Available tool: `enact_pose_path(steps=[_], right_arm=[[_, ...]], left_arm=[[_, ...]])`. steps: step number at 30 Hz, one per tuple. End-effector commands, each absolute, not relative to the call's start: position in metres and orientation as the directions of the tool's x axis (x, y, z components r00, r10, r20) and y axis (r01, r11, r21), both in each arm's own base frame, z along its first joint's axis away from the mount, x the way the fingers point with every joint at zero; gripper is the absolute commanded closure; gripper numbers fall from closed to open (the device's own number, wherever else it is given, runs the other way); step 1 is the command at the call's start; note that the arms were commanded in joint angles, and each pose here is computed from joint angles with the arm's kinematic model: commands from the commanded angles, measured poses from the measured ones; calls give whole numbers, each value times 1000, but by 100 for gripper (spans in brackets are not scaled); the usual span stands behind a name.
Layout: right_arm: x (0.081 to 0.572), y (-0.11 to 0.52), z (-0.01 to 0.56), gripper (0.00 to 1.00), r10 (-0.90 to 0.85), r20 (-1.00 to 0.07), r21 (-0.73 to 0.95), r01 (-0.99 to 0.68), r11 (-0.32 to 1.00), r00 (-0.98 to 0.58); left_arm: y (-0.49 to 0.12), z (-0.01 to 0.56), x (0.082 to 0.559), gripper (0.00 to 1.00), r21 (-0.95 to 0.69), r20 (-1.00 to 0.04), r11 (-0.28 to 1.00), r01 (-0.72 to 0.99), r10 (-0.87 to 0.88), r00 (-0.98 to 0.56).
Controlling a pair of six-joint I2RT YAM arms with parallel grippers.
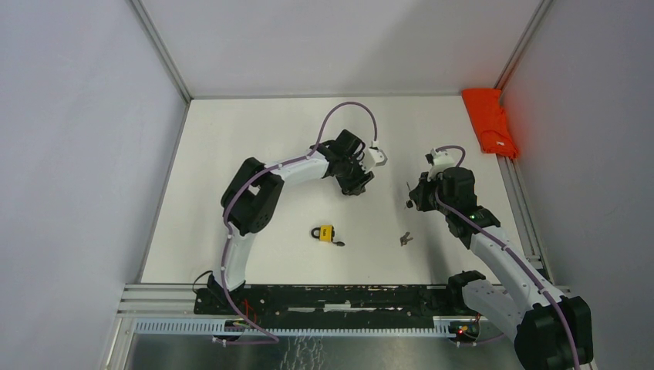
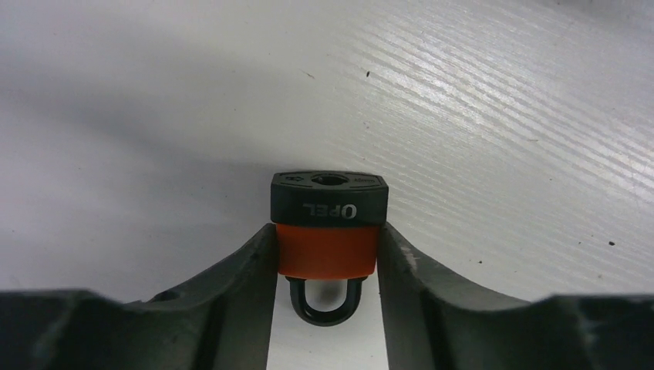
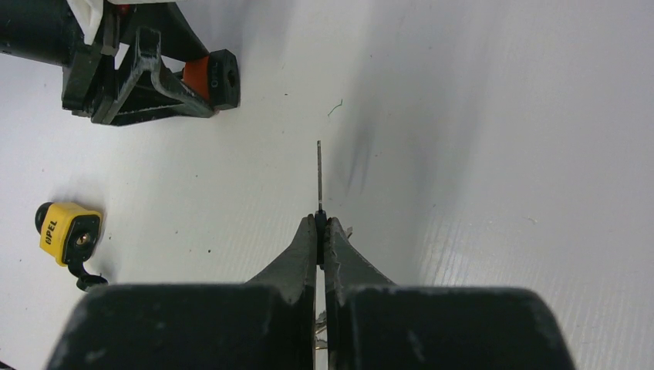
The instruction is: Unlock with the key
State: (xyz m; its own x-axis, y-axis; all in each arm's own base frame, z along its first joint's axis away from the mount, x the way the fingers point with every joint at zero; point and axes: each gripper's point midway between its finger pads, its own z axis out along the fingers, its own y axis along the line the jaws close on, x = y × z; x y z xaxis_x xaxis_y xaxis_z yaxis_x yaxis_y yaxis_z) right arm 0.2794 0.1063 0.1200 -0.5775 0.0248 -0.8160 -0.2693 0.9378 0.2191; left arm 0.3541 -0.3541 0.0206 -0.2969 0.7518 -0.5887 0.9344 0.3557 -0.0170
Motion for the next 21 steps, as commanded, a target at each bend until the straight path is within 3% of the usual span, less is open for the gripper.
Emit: enact_pose_path(steps=[1, 4, 8, 14, 18, 21], right_arm=[[283, 104, 126, 100, 45, -832, 222, -258, 940, -553], [283, 105, 125, 100, 44, -831, 223, -259, 940, -555], [283, 107, 122, 100, 42, -826, 230, -269, 935, -561], [284, 116, 121, 100, 45, -818, 261, -301, 917, -573], [285, 126, 135, 100, 48, -828, 286, -346, 893, -558], [282, 138, 148, 100, 41, -836, 313, -413, 855, -548]], left_arm=[[-346, -4, 340, 55, -75, -517, 338, 938, 791, -326], [-344, -10, 337, 67, -91, -492, 341, 936, 801, -340], [-342, -11, 337, 96, -90, -483, 354, 931, 802, -352], [-352, 29, 344, 98, -25, -592, 380, 925, 740, -320], [-367, 89, 326, 98, 19, -708, 332, 943, 670, -222], [-376, 126, 301, 98, 37, -739, 277, 960, 655, -160]])
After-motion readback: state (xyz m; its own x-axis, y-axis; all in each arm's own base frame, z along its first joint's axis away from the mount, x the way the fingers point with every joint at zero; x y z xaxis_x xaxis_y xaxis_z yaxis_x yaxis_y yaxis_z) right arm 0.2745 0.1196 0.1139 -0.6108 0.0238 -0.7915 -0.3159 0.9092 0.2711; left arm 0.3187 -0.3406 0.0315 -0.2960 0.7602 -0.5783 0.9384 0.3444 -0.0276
